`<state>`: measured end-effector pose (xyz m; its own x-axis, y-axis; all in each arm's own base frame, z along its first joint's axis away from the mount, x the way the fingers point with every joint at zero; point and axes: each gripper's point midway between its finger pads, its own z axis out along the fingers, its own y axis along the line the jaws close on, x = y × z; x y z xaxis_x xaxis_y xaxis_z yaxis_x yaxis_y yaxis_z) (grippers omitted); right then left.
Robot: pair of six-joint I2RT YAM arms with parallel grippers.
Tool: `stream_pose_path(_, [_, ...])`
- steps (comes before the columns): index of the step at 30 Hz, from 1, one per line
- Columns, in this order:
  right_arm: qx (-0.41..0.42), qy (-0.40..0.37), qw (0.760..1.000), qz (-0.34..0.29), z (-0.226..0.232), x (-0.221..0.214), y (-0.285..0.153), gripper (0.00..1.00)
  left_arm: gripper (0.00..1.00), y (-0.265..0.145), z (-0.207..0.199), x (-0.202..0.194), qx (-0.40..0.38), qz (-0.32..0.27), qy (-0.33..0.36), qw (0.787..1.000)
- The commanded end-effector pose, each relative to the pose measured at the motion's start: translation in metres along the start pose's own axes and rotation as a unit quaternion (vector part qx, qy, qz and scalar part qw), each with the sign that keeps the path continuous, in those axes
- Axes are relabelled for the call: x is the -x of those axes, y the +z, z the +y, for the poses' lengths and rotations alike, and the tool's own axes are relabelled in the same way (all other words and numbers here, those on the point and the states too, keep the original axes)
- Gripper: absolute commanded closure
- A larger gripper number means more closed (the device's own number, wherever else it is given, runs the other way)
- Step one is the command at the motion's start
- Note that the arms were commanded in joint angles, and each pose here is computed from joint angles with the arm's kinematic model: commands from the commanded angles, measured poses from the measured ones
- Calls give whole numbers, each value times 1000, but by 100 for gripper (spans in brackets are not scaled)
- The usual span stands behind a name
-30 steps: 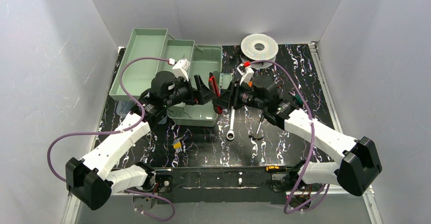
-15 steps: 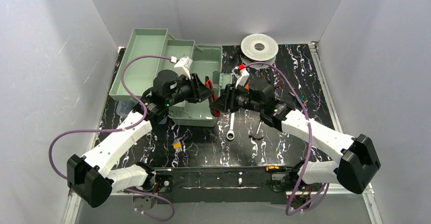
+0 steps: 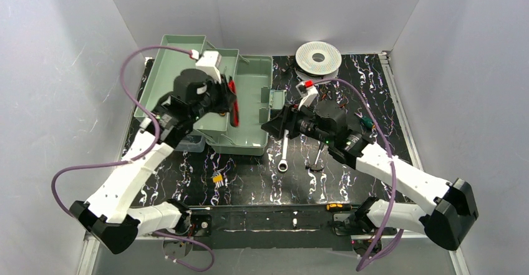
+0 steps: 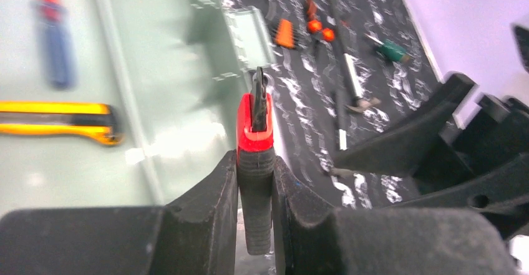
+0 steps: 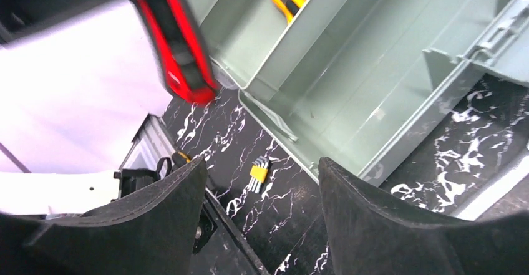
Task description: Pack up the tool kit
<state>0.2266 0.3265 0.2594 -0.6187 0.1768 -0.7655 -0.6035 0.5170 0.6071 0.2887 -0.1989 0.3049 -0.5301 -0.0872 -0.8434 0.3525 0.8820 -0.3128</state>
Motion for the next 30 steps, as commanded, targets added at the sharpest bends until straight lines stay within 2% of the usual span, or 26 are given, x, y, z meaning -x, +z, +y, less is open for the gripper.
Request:
stream_pose_path(1, [-29, -26, 997, -62, -6, 23, -16, 27, 100, -55, 71, 45, 202, -10, 114, 973])
stream_pose_path(6, [-63, -27, 995, -76, -18, 26, -26, 29, 100, -96, 116, 97, 355, -38, 209, 910])
stream_pose_path(9, [-90, -25, 993, -74, -28, 23, -33, 30, 100, -106, 136, 119, 432, -45, 254, 864])
stream_pose_path(11, [-112, -22, 991, -71, -36, 20, -37, 31, 100, -102, 147, 128, 460, -42, 270, 845])
stream_pose_path(15, [-192, -9, 980, -60, -65, 9, -53, 31, 100, -76, 180, 120, 464, 10, 258, 847])
stream_pose_path(22, [-337, 14, 940, -45, -122, -15, -86, 31, 100, -17, 222, 76, 412, 87, 198, 885])
stream_pose_path(24, [-368, 25, 929, -24, -139, -26, -92, 31, 99, -6, 228, 67, 409, 102, 183, 888])
stream_pose_path(26, [-401, 40, 915, 6, -156, -34, -98, 30, 94, 2, 233, 61, 405, 118, 175, 889])
stream_pose_path(27, [-422, 52, 905, 21, -168, -38, -103, 30, 89, 4, 235, 59, 406, 123, 170, 889])
stream_pose_path(28, [-436, 62, 897, 37, -175, -42, -105, 30, 77, 4, 236, 59, 407, 122, 165, 890])
stream_pose_path(29, [-455, 74, 886, 49, -184, -46, -110, 30, 61, 4, 236, 60, 407, 119, 160, 891])
stream_pose_path(30, [-469, 85, 877, 60, -191, -50, -113, 30, 51, 1, 234, 62, 405, 111, 156, 894])
